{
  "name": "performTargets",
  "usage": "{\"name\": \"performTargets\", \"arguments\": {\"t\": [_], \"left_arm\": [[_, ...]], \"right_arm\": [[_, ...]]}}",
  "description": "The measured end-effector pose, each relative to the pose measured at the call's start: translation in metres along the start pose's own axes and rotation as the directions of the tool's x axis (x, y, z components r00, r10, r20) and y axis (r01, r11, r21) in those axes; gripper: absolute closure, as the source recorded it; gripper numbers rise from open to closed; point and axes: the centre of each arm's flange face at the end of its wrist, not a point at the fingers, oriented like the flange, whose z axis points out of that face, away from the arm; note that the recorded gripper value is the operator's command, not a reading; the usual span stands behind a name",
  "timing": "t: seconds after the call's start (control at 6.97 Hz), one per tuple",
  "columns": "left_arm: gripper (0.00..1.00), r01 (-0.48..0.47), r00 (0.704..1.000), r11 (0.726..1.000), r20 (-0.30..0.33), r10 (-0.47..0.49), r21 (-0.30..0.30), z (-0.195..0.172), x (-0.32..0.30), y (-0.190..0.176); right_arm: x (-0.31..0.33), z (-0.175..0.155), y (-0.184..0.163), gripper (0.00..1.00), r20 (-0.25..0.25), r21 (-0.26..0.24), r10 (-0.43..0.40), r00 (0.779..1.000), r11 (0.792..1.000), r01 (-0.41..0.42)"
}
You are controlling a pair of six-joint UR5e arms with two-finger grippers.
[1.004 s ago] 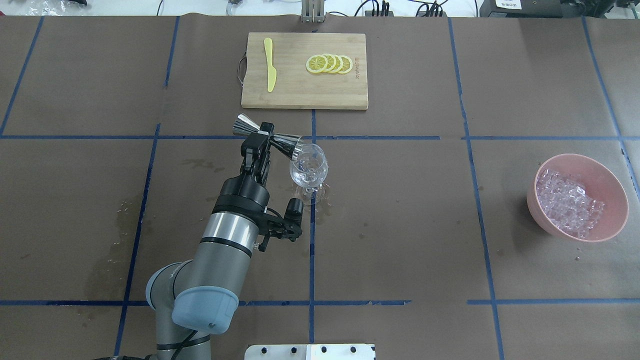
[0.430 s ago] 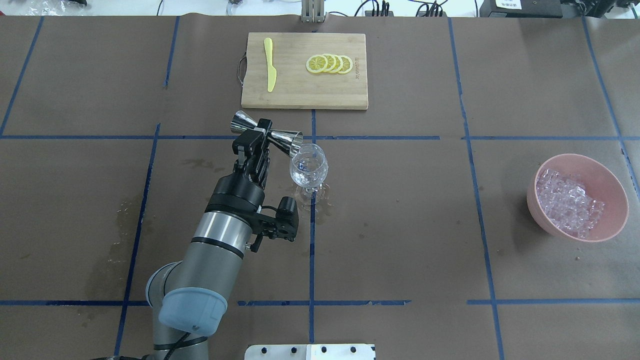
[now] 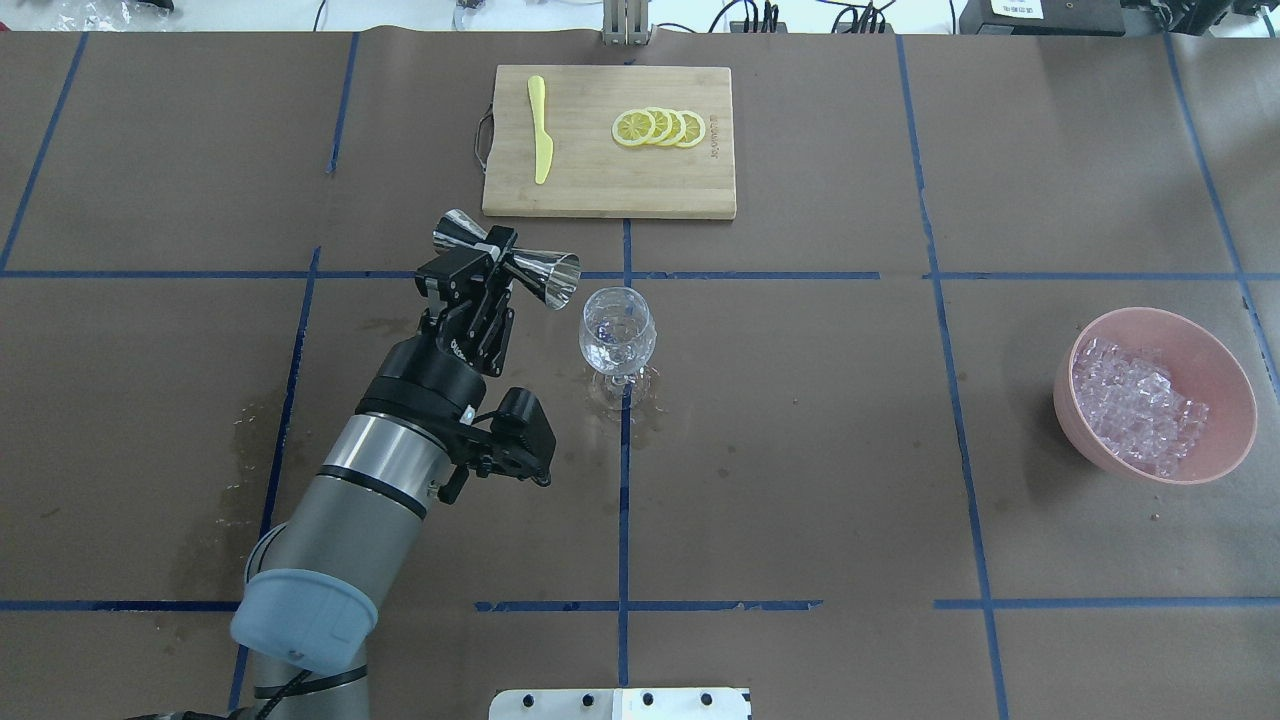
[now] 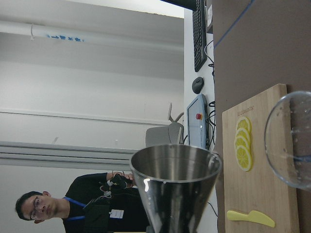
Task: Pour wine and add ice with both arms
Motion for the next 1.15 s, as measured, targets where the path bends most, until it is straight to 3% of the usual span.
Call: {"name": "performTargets", "arguments": {"t": [0.29,0.86,1.15], "left_arm": [[1.00,0.030,1.000,0.999,-0.004,-0.030,0.039,-0.022,0.011,0.058],[1.00,0.114,0.993,0.982,-0.029,-0.111,0.151,-0.099,0.024,0.222],[1.00,0.282,0.959,0.945,-0.064,-0.275,0.165,-0.118,0.023,0.256]], "right_arm": [[0.000,0.000,0.000,0.00,-0.001,0.000,0.000,1.000,1.000,0.000],[0.001,0.000,0.001,0.00,-0.001,-0.001,0.001,1.000,1.000,-0.001],[0.000,-0.001,0.001,0.00,0.000,0.001,0.000,1.000,1.000,0.000]]}}
